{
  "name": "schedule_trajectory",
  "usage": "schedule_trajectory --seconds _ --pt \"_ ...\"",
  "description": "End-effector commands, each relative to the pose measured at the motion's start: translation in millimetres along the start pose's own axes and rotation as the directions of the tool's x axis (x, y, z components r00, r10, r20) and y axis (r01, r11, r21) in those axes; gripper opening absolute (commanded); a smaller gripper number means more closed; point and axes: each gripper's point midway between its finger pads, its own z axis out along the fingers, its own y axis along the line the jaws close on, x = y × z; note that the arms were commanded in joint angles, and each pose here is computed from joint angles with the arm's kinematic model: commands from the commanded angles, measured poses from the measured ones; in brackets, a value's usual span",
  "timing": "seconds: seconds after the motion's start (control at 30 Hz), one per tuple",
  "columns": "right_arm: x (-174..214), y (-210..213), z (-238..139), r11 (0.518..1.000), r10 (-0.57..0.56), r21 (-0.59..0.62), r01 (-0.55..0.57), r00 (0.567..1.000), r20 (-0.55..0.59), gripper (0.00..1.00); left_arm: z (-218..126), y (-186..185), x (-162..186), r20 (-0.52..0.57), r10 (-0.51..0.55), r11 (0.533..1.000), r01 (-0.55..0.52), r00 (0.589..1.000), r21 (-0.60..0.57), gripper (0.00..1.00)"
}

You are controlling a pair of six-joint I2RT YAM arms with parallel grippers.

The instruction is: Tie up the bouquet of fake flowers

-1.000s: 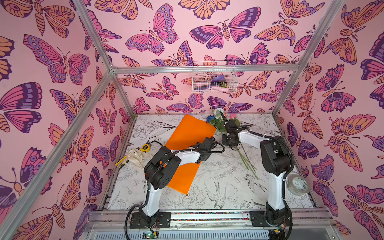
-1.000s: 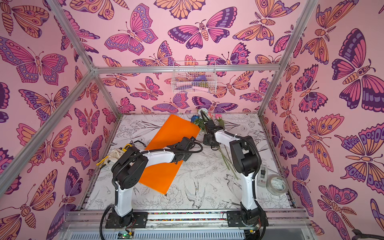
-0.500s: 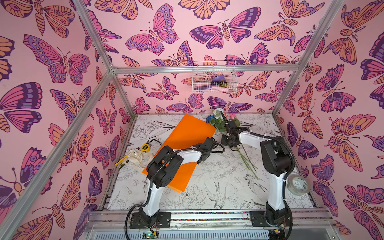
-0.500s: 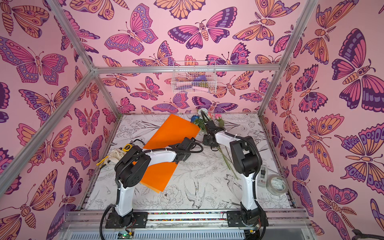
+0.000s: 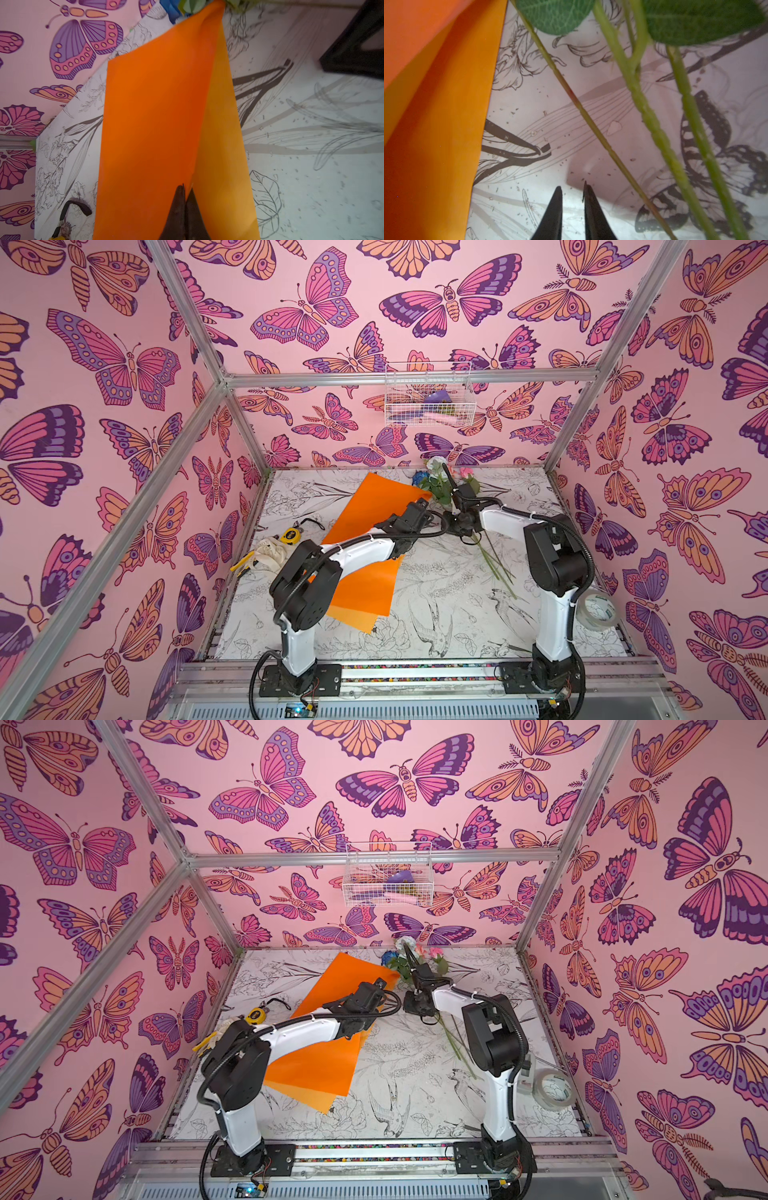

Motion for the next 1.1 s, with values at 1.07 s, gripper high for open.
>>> schedule_trajectory --seconds 1.07 --pt "-88 -69 14 0.977 0.066 0.197 -0.082 0.994 0.087 0.26 -106 63 -55 0.207 -0.323 0.898 0.231 0.923 0.374 0.00"
